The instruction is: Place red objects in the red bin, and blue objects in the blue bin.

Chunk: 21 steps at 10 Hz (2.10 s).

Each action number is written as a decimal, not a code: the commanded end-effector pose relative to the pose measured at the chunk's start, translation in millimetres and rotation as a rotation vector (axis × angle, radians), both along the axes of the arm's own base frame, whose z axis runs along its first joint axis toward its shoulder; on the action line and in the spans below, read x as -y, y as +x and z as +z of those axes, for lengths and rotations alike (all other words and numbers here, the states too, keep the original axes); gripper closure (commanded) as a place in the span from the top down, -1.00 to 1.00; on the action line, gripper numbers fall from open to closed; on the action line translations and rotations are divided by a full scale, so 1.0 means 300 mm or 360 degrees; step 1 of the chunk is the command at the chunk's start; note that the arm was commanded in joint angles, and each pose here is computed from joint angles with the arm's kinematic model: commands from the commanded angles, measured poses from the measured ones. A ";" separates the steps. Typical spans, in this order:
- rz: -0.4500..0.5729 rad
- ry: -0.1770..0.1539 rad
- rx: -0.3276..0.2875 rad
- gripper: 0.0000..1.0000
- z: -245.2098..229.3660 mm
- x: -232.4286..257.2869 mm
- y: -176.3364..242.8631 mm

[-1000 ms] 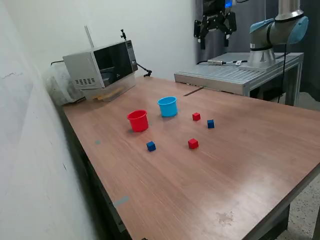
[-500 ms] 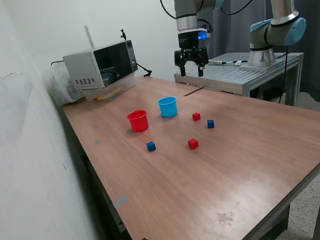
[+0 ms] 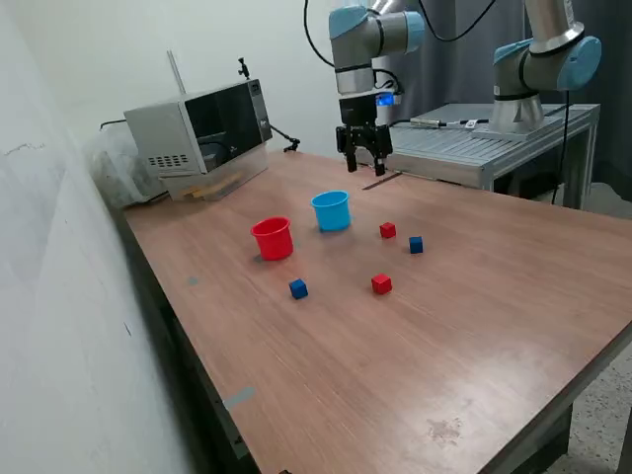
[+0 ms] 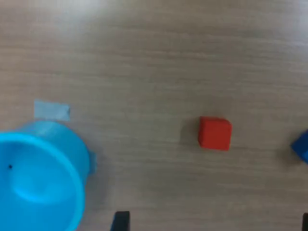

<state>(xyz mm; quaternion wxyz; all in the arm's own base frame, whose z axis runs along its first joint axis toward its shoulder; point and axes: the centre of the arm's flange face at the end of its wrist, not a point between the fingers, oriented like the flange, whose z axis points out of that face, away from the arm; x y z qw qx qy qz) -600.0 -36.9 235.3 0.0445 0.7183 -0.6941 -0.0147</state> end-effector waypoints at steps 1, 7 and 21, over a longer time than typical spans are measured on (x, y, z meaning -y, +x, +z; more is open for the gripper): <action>-0.0091 0.0000 0.0054 1.00 -0.089 0.029 0.083; 0.0080 -0.0005 0.0164 1.00 -0.224 0.311 0.120; -0.0053 -0.0033 0.0195 1.00 -0.394 0.159 -0.031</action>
